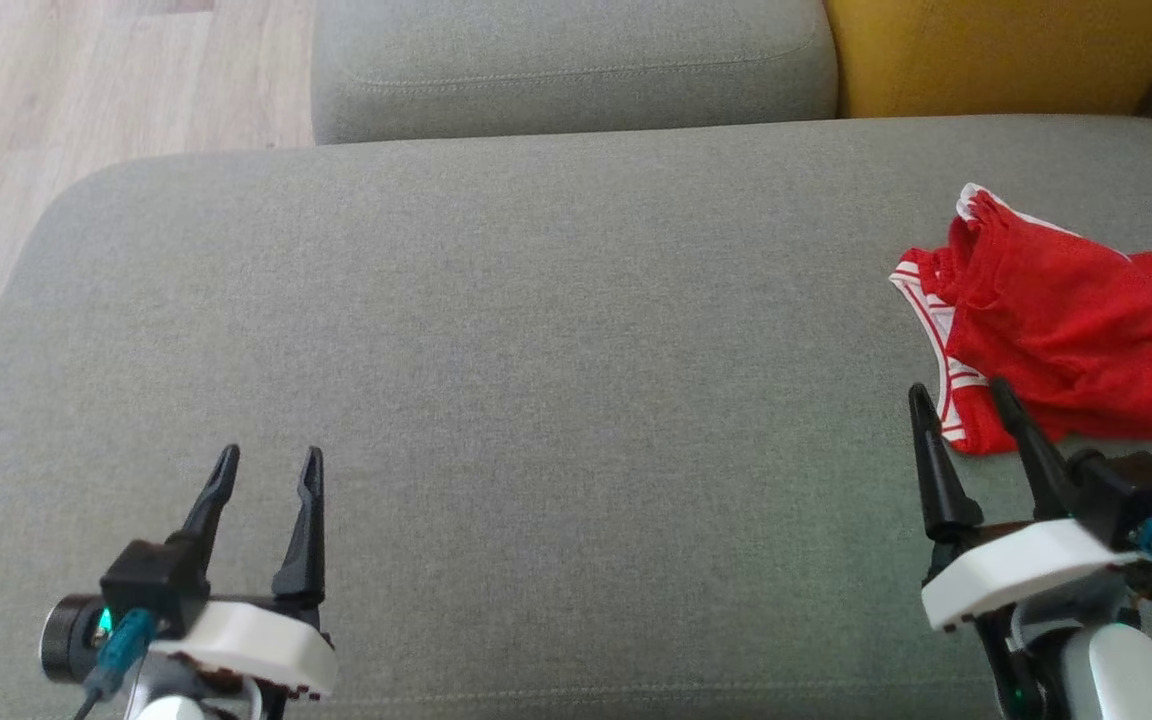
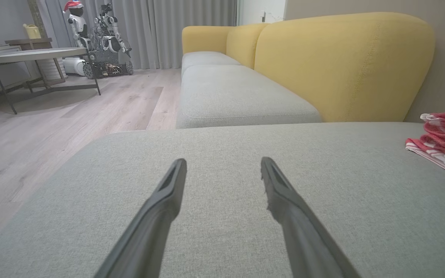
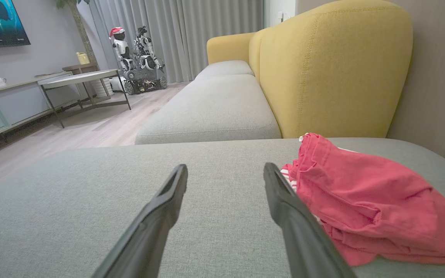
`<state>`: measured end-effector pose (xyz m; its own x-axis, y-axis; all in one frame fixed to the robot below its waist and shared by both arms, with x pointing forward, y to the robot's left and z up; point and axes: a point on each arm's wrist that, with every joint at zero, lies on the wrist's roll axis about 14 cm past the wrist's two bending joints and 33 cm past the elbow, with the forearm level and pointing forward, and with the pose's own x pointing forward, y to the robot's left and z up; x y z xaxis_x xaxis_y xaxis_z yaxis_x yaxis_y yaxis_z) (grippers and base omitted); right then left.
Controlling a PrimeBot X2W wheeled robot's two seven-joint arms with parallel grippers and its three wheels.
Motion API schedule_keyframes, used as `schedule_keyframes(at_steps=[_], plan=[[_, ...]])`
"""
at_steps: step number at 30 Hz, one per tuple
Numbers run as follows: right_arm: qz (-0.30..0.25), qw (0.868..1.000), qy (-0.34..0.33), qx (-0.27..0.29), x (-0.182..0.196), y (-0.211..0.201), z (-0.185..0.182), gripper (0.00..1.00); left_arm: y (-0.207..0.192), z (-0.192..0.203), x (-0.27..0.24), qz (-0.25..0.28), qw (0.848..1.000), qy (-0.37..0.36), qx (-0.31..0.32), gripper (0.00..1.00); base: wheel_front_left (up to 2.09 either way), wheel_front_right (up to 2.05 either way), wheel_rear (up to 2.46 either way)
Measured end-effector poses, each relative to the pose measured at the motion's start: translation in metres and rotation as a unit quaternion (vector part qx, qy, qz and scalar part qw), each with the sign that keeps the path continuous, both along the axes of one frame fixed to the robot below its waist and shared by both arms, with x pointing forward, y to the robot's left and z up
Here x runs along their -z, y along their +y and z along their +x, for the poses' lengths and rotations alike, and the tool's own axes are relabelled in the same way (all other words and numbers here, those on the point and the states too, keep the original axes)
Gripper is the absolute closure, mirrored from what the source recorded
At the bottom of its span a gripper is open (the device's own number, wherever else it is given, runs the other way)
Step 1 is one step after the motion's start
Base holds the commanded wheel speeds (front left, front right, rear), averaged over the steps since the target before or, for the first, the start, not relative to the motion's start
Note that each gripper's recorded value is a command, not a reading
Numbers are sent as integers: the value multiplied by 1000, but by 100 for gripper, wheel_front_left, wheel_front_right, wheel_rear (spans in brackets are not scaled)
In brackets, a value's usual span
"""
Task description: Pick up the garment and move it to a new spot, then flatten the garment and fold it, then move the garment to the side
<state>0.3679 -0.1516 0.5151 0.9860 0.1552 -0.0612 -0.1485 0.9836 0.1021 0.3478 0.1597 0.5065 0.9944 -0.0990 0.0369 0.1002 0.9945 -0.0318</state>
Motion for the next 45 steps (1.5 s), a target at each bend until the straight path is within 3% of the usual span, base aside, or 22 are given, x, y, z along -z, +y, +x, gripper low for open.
schedule_keyframes(at_steps=[32, 33, 37, 45], plan=[[-2, 1000, 1, 4, -1, -3, 0, 0, 1, -1, 1, 7, 1000, 3, -1, 0, 0, 0, 0], [-2, 1000, 5, 4, 2, -3, -1, 100, 0, -1, 4, 6, 1000, 7, -1, 100, 0, 0, 0], [4, 998, 63, 7, 39, -4, -15, 100, -4, -17, 39, -3, 998, 65, -5, 100, 0, 0, 0], [52, 996, 71, 12, 42, -5, -17, 100, 0, -17, 45, -47, 995, 87, -14, 100, 0, 0, 0]])
